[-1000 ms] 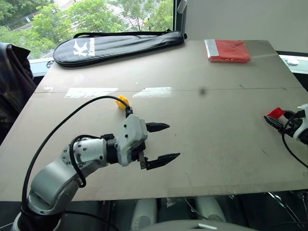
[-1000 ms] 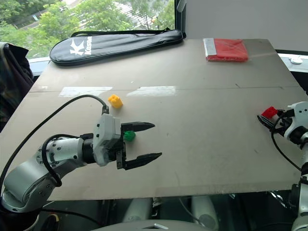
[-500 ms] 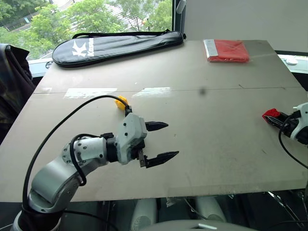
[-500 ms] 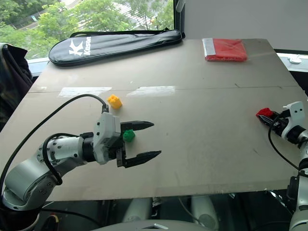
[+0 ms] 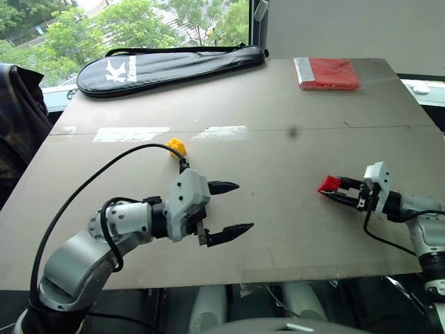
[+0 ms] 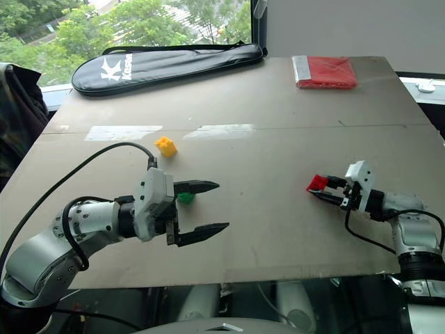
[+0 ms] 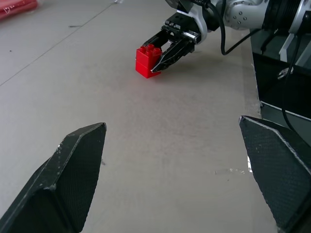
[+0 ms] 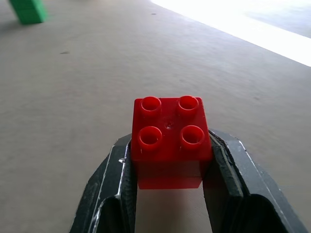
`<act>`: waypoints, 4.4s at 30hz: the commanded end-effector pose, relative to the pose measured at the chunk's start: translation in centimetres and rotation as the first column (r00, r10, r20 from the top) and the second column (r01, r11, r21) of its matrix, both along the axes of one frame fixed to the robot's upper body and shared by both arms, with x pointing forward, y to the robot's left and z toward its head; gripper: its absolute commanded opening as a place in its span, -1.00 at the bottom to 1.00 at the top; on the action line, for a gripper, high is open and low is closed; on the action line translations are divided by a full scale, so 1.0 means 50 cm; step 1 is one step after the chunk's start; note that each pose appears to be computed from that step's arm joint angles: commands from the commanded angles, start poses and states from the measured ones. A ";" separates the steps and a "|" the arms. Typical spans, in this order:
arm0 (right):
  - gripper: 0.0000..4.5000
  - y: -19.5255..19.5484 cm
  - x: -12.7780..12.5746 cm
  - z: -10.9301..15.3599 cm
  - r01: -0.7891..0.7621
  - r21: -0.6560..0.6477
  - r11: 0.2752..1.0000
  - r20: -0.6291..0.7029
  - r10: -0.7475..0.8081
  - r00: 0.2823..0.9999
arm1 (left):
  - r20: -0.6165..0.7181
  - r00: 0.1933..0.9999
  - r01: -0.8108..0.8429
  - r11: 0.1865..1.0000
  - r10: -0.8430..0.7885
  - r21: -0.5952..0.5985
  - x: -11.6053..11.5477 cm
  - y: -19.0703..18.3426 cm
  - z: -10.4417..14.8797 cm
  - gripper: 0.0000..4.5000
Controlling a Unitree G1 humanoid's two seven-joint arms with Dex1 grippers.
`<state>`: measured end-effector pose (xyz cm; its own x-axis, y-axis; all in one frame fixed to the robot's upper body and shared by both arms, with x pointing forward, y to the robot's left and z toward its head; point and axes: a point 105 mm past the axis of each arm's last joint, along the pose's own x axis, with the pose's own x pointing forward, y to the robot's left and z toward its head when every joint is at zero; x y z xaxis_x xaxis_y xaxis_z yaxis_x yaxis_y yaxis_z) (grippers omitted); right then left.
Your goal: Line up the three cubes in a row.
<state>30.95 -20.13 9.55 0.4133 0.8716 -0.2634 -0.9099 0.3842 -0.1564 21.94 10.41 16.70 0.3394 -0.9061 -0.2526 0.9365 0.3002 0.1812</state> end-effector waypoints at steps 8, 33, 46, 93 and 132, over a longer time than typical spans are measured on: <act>-0.42 0.031 0.011 0.025 -0.347 -0.076 0.935 0.036 0.351 0.936 | 0.067 0.998 0.005 1.000 -0.006 0.013 -0.008 0.001 0.020 1.00; -0.42 0.033 0.044 0.009 -0.353 -0.131 0.926 -0.024 0.353 0.935 | 0.054 0.996 0.068 0.998 -0.068 0.008 -0.028 0.010 0.021 1.00; 0.99 0.025 0.048 0.010 -0.353 -0.185 0.917 -0.021 0.356 0.934 | 0.058 0.995 0.081 0.997 -0.081 0.002 -0.024 0.006 0.020 1.00; 0.99 -0.041 0.054 0.115 -0.176 0.019 0.984 0.190 0.169 0.967 | 0.115 0.874 -0.464 0.881 0.472 -0.091 0.011 0.089 -0.051 1.00; 1.00 -0.019 -0.081 0.100 -0.068 0.129 0.989 0.127 0.052 0.991 | 0.095 0.789 -0.604 0.795 0.607 -0.058 0.101 0.105 -0.179 -0.40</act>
<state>26.55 -20.79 14.15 0.3335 0.9388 -0.0860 -0.9306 0.3132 -0.1895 27.10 15.31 7.24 0.8511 -0.4929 -0.1805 0.5240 0.8179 0.2376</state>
